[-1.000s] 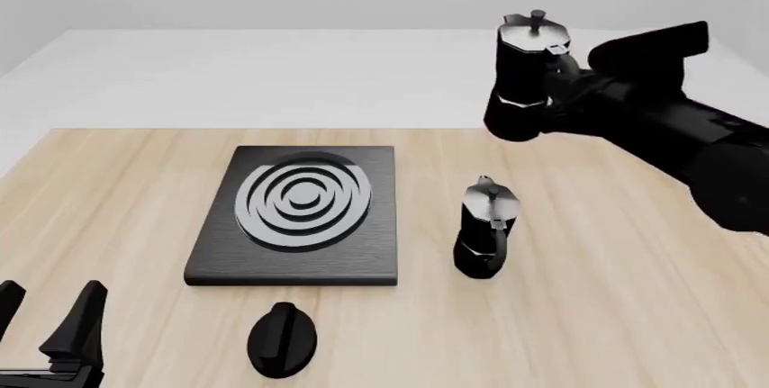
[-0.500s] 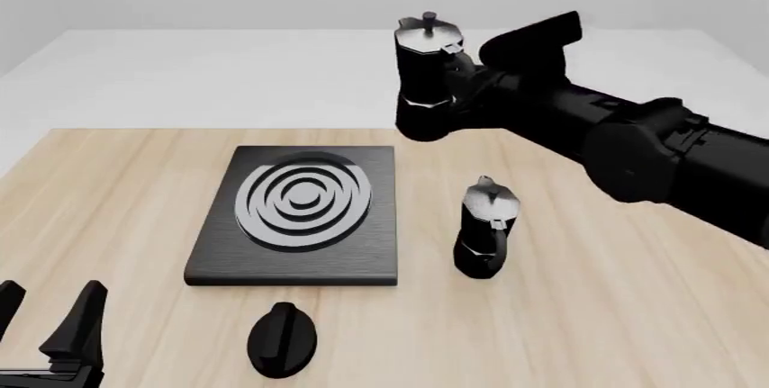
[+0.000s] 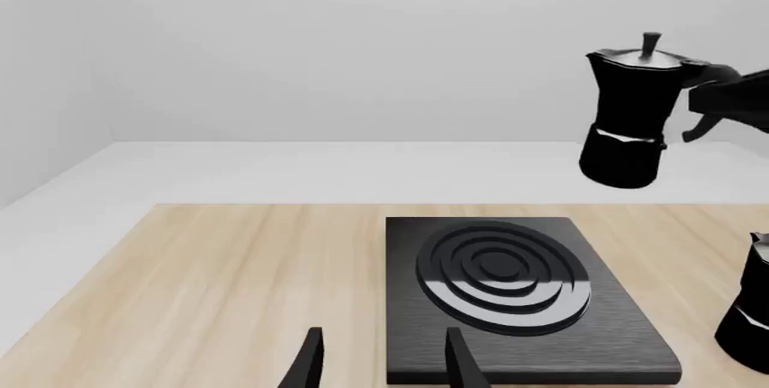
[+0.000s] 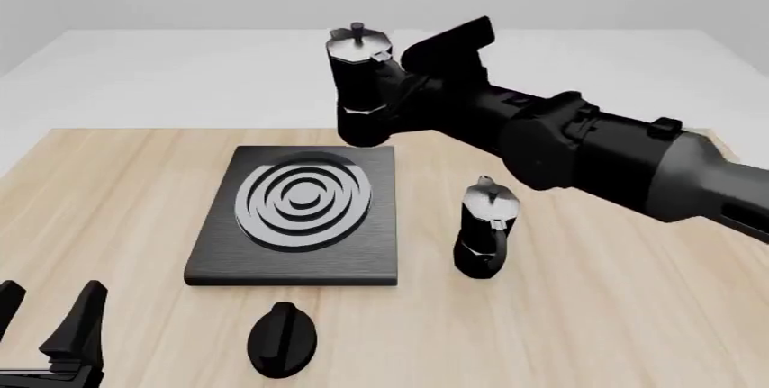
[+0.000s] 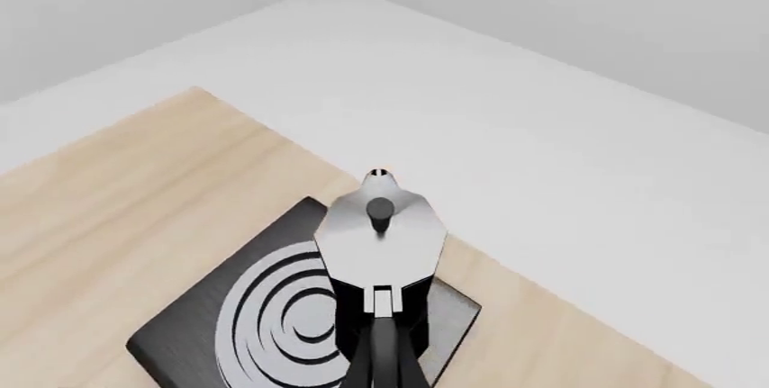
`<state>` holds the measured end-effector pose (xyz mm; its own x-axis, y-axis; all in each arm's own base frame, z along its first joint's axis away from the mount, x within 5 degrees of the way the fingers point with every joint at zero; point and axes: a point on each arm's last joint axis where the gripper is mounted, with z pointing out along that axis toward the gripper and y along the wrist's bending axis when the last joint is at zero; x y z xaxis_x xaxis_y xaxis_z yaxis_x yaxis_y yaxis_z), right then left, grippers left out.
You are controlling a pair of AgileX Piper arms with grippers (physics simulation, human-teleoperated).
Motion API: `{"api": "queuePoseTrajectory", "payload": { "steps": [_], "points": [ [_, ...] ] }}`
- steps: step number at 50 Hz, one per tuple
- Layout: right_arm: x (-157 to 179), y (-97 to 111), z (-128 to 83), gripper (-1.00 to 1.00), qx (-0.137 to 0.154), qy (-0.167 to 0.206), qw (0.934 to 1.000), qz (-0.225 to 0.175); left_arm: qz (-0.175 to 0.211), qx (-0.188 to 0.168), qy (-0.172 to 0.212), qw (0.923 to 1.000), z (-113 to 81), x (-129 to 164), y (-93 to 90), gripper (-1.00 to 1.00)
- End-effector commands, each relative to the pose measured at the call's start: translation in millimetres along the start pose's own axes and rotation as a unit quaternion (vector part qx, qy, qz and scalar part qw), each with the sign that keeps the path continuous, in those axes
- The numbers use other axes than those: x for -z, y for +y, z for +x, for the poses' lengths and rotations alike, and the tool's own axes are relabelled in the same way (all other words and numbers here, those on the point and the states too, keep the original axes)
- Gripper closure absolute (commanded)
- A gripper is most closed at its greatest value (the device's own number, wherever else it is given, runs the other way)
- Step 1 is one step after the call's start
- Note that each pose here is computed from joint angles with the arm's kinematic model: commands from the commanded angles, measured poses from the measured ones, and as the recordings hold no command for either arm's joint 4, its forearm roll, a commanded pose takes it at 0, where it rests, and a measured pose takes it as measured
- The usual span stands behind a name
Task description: Put the right moka pot on the stove.
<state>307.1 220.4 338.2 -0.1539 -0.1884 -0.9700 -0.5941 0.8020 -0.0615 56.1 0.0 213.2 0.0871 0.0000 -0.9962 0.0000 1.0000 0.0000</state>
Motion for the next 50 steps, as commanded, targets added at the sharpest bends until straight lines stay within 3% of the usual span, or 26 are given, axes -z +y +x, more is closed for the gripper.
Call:
{"api": "queuePoseTrajectory", "payload": {
  "steps": [1, 18, 20, 30, 34, 36, 50],
  "points": [
    [-15, 15, -9, 1.00, -0.007, -0.024, 0.9995, -0.018, 0.000, 0.000, 0.000, 1.0000, 0.0, 0, 0.0, -1.00],
    [-33, 40, 4, 1.00, -0.026, -0.028, 0.9982, -0.046, 0.000, 0.000, 0.000, 1.0000, 0.0, 0, 0.0, -1.00],
    [-32, 44, 4, 1.00, -0.051, -0.033, 0.9969, -0.052, 0.000, 0.000, 0.000, 1.0000, 0.0, 0, 0.0, -1.00],
    [-44, 48, 14, 1.00, -0.052, -0.026, 0.9968, -0.055, 0.000, 0.000, 0.000, 1.0000, 0.0, 0, 0.0, -1.00],
    [-48, 50, 20, 1.00, -0.061, -0.023, 0.9963, -0.057, 0.000, 0.000, 0.000, 1.0000, 0.0, 0, 0.0, -1.00],
    [-51, 53, 26, 1.00, -0.079, -0.019, 0.9949, -0.060, 0.000, 0.000, 0.000, 1.0000, 0.0, 0, 0.0, -1.00],
    [-67, 58, 41, 1.00, -0.081, -0.005, 0.9947, -0.062, 0.000, 0.000, 0.000, 1.0000, 0.0, 0, 0.0, -1.00]
  ]
}}
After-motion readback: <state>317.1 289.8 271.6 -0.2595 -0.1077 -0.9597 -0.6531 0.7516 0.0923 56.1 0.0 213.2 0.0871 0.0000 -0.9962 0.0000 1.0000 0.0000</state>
